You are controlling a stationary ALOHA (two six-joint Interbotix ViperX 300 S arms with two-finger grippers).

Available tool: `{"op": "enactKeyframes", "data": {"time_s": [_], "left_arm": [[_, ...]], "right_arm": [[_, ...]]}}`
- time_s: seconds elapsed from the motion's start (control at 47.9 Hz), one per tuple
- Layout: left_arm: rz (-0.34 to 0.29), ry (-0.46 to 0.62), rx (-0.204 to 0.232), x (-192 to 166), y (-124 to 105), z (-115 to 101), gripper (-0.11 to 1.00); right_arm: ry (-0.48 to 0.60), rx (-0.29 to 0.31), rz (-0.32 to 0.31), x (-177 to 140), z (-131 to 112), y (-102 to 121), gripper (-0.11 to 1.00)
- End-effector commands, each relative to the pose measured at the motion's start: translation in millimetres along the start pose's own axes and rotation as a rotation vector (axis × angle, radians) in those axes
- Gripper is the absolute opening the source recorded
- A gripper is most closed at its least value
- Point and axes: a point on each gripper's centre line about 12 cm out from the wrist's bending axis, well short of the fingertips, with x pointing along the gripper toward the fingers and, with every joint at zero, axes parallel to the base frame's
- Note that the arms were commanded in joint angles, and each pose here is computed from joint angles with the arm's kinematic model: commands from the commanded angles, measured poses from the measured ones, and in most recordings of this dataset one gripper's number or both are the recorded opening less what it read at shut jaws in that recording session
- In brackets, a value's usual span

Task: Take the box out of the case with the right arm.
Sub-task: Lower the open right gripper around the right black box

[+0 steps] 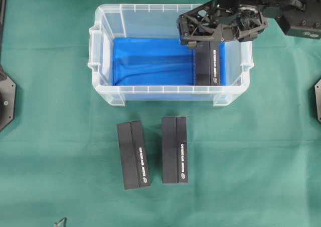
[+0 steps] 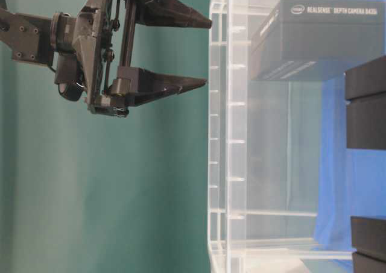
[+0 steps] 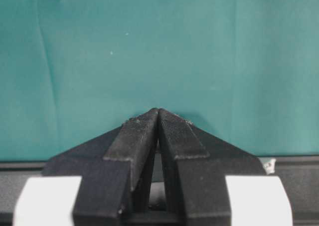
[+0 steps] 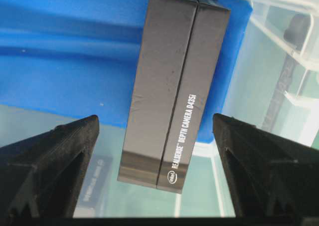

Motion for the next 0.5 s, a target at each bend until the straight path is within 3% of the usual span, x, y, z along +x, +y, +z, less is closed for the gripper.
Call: {"op": "enactKeyframes", "data": {"time_s": [0.0, 0.48], "left_arm": [[0.004, -0.023, -0.003, -6.1, 1.0, 4.1, 0.02], [0.002, -0.023, -0.003, -6.1, 0.8, 4.1, 0.02]], "right_arm": [[-0.006, 0.0, 0.024, -8.9, -0.8, 1.6, 0.9], [-0.003, -0.003, 0.024, -8.6, -2.2, 1.6, 0.9]]}}
